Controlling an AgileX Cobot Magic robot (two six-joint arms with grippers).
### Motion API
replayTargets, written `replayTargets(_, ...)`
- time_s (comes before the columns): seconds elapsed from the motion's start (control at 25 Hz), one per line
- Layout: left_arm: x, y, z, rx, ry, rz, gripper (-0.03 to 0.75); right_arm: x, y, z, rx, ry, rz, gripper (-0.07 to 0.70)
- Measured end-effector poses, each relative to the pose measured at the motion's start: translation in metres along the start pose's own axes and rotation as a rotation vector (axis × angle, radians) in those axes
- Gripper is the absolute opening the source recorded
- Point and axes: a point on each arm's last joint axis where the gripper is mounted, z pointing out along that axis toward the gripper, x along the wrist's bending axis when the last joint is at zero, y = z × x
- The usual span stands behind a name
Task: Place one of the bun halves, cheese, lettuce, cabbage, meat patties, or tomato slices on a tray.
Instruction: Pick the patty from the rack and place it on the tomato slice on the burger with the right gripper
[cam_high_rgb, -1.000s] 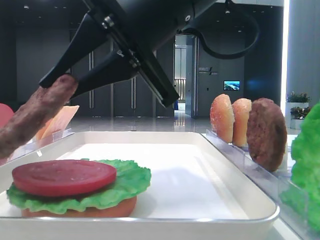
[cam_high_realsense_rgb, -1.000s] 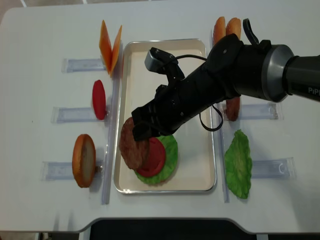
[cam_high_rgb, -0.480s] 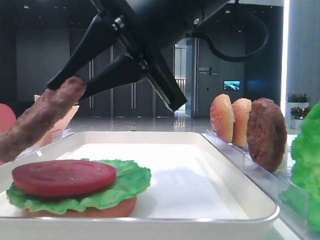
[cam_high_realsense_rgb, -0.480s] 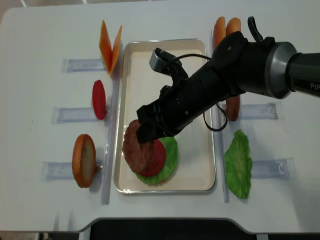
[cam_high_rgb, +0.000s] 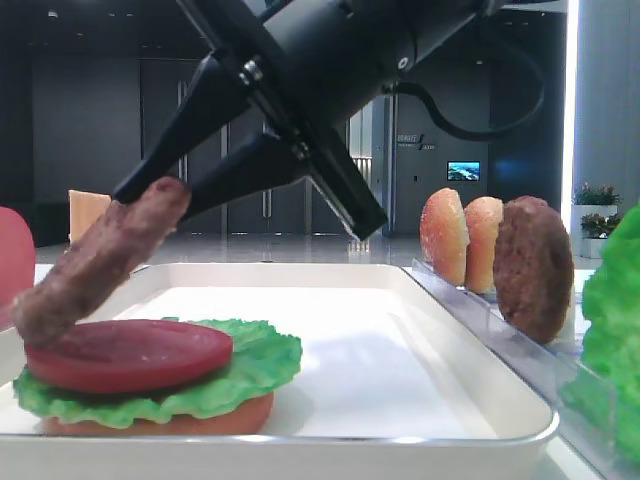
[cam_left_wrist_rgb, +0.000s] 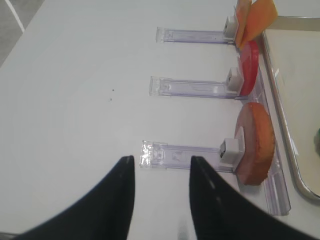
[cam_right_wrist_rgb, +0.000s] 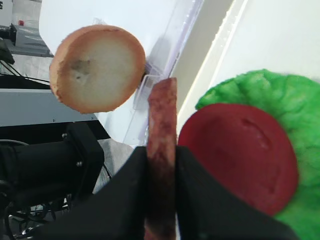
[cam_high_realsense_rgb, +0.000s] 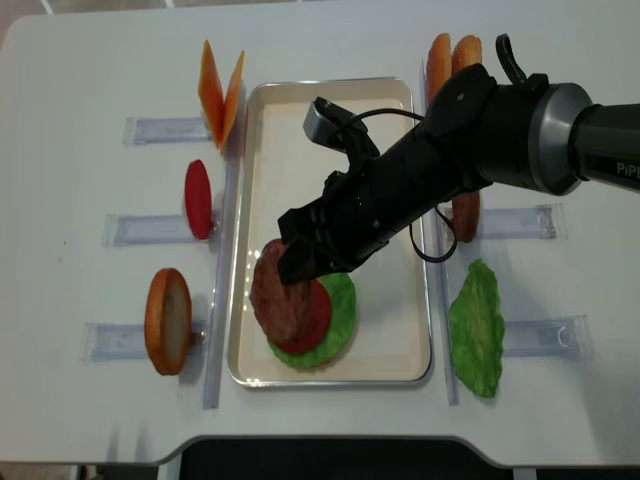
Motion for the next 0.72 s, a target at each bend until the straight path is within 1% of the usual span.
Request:
replayTargets(0.16,0.0000,0.0000,0.0000,0.000,0.000,0.000,0.283,-0.0076,-0.0025,0.0019,0.014,-0.009,0.020,0.115)
replayTargets(0.28,0.0000,0.0000,0.0000,0.000,0.000,0.000,0.283,-0.0092,-0.0020,0.0015,0.014,-0.011,0.022,0.115)
replayTargets(0.72,0.0000,0.0000,0.0000,0.000,0.000,0.000,0.283,-0.0119,-0.0019,-0.0001,0.020,-0.026,0.010,0.111)
